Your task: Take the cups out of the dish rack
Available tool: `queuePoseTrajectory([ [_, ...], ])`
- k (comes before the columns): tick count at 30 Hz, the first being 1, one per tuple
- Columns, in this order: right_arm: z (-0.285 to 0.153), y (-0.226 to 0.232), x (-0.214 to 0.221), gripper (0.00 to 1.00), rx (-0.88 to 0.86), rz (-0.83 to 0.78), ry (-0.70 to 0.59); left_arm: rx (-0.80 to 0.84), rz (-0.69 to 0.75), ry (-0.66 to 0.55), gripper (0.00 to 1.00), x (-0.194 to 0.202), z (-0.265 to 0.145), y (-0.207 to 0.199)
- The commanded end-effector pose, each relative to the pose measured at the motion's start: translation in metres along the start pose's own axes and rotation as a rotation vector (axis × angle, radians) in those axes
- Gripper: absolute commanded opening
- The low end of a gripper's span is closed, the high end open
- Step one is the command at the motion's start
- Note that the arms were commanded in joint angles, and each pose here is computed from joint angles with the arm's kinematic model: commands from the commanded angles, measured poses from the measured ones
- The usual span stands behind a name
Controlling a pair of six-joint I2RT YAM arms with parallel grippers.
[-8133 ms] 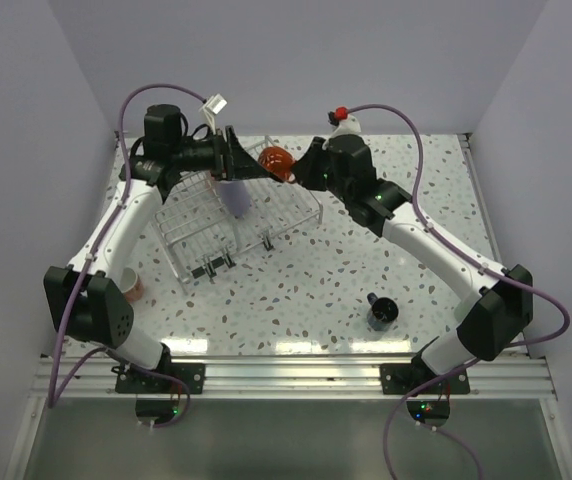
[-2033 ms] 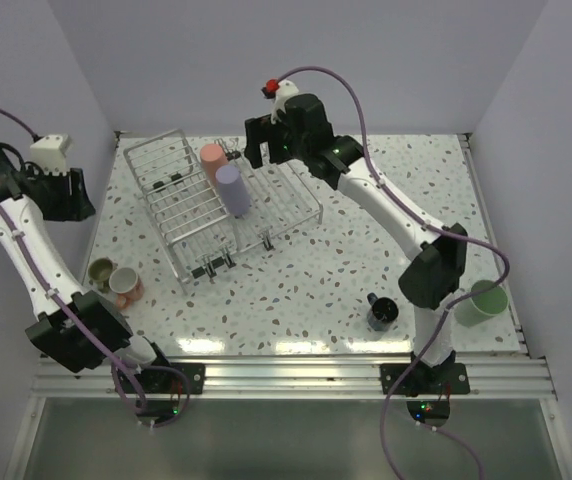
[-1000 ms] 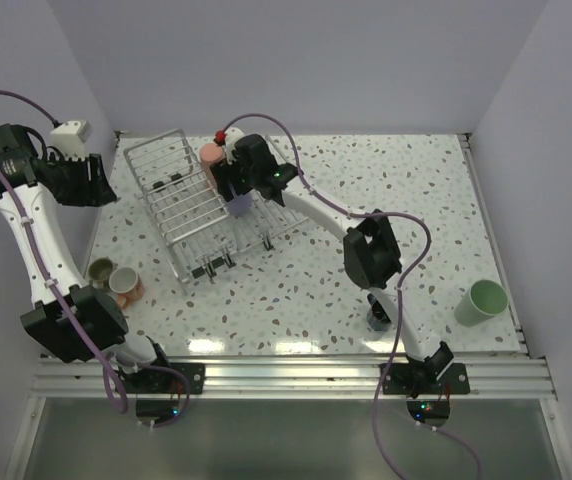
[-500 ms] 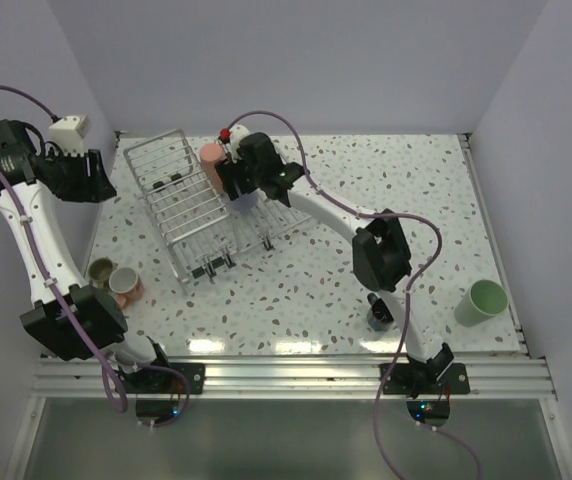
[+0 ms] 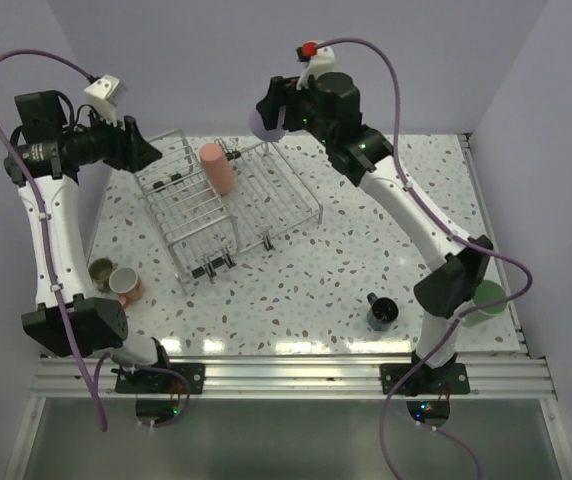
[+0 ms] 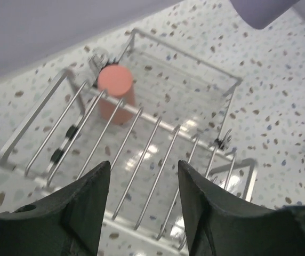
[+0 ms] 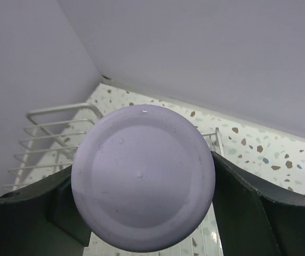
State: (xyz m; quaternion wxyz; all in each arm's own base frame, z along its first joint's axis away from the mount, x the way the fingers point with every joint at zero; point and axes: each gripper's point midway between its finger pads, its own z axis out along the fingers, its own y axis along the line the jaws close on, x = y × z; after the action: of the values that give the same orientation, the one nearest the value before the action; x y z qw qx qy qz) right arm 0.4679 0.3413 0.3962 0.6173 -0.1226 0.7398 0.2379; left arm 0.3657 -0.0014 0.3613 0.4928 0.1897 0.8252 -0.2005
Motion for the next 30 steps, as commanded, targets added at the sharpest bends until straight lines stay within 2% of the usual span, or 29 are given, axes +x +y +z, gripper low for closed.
queuePoseTrajectory([
  [1, -0.037, 0.012, -0.061, 0.00, -0.126, 0.241, -0.159, 0.260, 0.117, -0.241, 0.59, -0.062, 0.007, -0.069],
  [2, -0.056, 0.022, -0.078, 0.00, -0.182, 0.273, -0.204, 0.319, 0.061, -0.249, 0.61, -0.059, 0.010, -0.086],
  [5, -0.079, 0.038, -0.098, 0.00, -0.293, 0.362, -0.298, 0.483, 0.093, -0.337, 0.68, -0.075, 0.018, -0.138],
  [8, -0.087, 0.048, -0.101, 0.00, -0.354, 0.435, -0.326, 0.628, 0.105, -0.369, 0.70, -0.086, 0.026, -0.179],
  [10, -0.092, 0.053, -0.101, 0.00, -0.375, 0.453, -0.326, 0.699, 0.029, -0.332, 0.70, -0.084, 0.038, -0.194],
  [14, -0.100, 0.060, -0.099, 0.00, -0.402, 0.476, -0.331, 0.731, -0.008, -0.321, 0.70, -0.089, 0.053, -0.201],
  [19, -0.105, 0.061, -0.096, 0.00, -0.410, 0.497, -0.325, 0.737, 0.015, -0.362, 0.66, -0.101, 0.055, -0.201],
  [23, -0.110, 0.057, -0.097, 0.00, -0.394, 0.502, -0.340, 0.731, 0.014, -0.347, 0.63, -0.098, 0.064, -0.197],
  [30, -0.116, 0.052, -0.102, 0.00, -0.365, 0.469, -0.353, 0.766, 0.021, -0.359, 0.60, -0.104, 0.058, -0.202],
])
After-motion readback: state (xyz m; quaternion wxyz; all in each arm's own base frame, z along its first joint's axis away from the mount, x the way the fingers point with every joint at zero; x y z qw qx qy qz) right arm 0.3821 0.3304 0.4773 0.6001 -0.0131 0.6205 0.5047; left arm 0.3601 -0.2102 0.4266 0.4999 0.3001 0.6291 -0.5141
